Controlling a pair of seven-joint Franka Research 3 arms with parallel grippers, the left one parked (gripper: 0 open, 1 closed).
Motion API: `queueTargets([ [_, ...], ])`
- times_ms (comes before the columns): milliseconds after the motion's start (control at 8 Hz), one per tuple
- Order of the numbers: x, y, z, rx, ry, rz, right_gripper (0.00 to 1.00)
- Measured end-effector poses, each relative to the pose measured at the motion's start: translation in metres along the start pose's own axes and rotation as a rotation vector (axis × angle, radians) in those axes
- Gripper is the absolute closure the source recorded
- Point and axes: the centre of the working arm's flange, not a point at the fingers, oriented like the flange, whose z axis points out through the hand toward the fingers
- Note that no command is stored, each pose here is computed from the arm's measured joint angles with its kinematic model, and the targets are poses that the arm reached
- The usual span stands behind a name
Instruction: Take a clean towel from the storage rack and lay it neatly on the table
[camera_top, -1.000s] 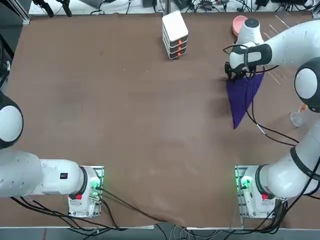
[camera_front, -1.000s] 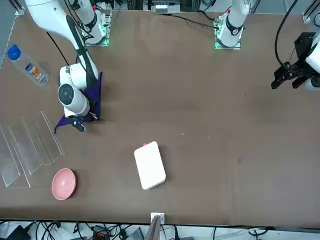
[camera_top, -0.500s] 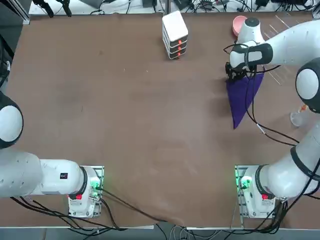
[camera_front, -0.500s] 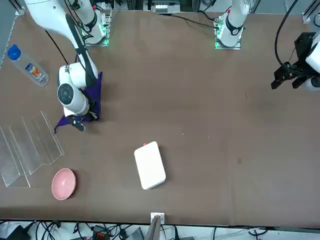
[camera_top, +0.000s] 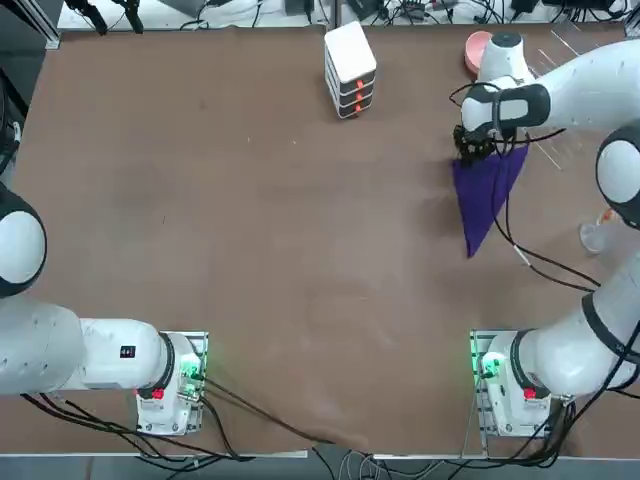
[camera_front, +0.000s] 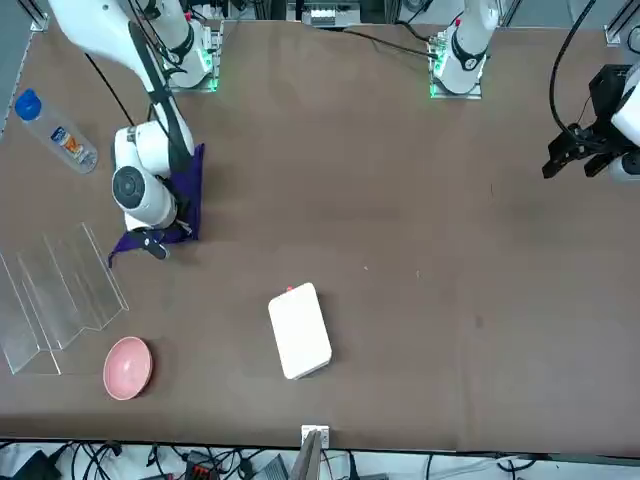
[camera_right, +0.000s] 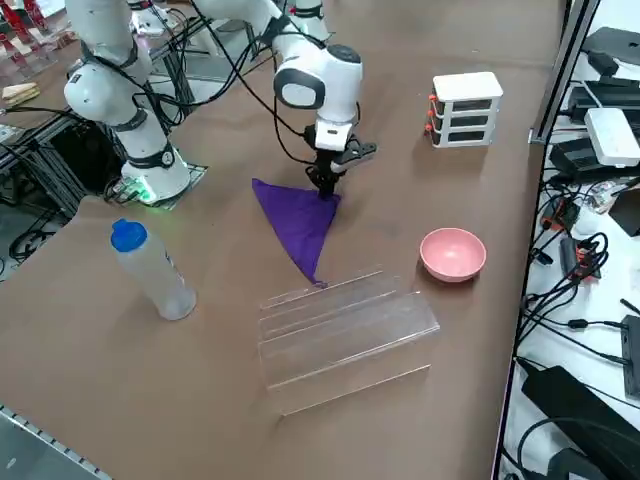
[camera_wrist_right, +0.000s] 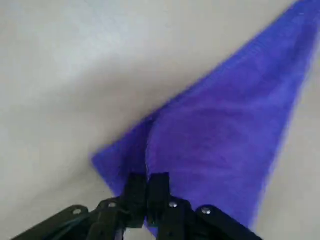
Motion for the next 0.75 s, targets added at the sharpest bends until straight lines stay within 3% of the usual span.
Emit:
queueTargets([
  [375, -0.007, 0.043, -0.008, -0.212, -0.095, -0.077, 0.98],
  [750, 0.003, 0.114, 0.001, -0.299, -0.178, -0.172, 0.98],
])
